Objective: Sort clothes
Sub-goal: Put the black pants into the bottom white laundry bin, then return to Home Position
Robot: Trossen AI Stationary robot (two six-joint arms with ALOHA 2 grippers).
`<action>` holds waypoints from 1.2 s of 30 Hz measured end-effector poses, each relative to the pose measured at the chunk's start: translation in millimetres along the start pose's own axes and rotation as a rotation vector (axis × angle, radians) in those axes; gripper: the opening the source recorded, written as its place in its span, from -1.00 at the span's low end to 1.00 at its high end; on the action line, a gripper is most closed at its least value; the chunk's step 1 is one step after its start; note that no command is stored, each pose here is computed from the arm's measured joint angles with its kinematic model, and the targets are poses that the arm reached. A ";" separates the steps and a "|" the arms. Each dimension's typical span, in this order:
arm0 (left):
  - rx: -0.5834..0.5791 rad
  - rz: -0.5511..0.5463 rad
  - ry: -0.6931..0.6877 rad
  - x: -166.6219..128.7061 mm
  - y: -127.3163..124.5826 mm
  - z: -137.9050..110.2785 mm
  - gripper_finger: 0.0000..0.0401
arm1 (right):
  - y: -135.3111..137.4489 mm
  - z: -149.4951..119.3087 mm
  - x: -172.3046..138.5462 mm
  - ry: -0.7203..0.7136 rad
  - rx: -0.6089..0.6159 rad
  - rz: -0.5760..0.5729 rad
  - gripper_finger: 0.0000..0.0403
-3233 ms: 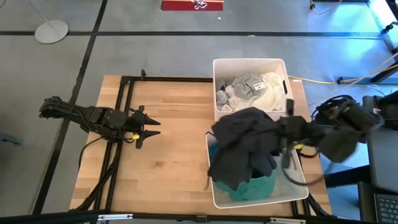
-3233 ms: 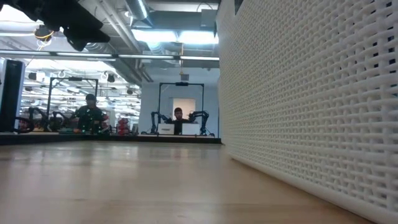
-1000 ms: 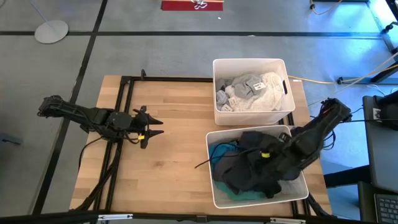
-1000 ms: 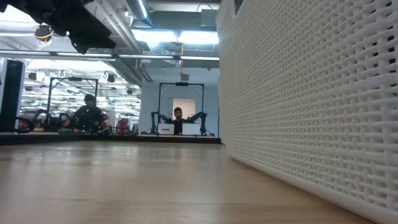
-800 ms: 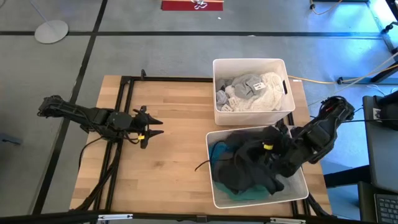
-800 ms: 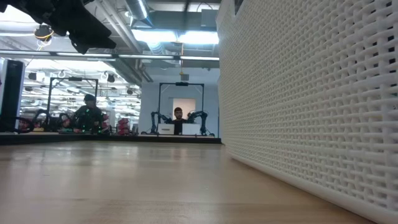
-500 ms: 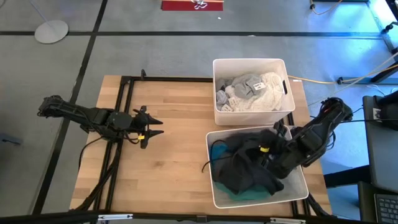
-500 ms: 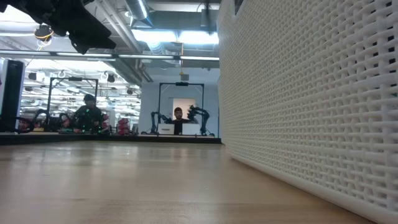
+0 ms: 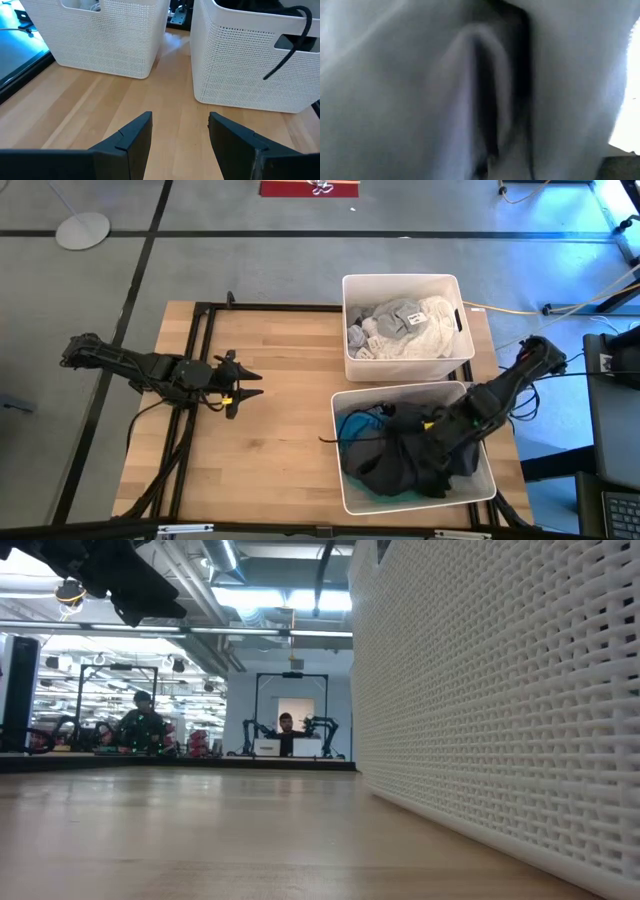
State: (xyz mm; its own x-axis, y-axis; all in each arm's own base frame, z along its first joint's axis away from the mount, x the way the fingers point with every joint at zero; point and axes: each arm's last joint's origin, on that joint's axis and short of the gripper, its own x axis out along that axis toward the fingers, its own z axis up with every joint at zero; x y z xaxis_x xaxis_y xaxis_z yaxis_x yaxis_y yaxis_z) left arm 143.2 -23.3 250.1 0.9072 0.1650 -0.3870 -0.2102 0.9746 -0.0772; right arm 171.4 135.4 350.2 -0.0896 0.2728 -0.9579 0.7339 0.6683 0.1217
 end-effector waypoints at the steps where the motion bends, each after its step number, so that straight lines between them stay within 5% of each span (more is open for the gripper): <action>1: 0.000 0.000 0.000 0.0 0.0 0.0 -0.09 | -0.5 1.1 -7.1 -0.003 0.002 0.030 0.29; 9: -0.001 0.000 0.000 0.0 0.0 0.0 -0.09 | -6.2 5.0 -62.9 -0.190 -0.107 0.227 0.30; 18: 0.003 0.000 0.000 0.0 0.0 0.0 -0.09 | 18.2 22.1 -82.2 -0.883 -0.511 0.203 0.30; 24: -0.001 0.000 0.000 0.0 0.0 0.1 -0.09 | 44.1 48.5 -49.0 -1.103 -0.654 0.075 0.30; 36: -0.001 0.000 -0.001 -0.1 0.0 0.3 -0.09 | 55.4 83.3 47.2 -1.181 -0.664 0.147 0.30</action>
State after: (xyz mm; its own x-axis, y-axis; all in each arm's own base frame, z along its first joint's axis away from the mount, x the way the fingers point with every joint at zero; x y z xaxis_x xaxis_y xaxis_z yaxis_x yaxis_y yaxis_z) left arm 143.2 -23.3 250.4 0.9076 0.1649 -0.3860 -0.2104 0.9745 -0.0784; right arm 263.9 127.6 290.1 0.8308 -0.1556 -0.5344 0.1970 0.9802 0.0210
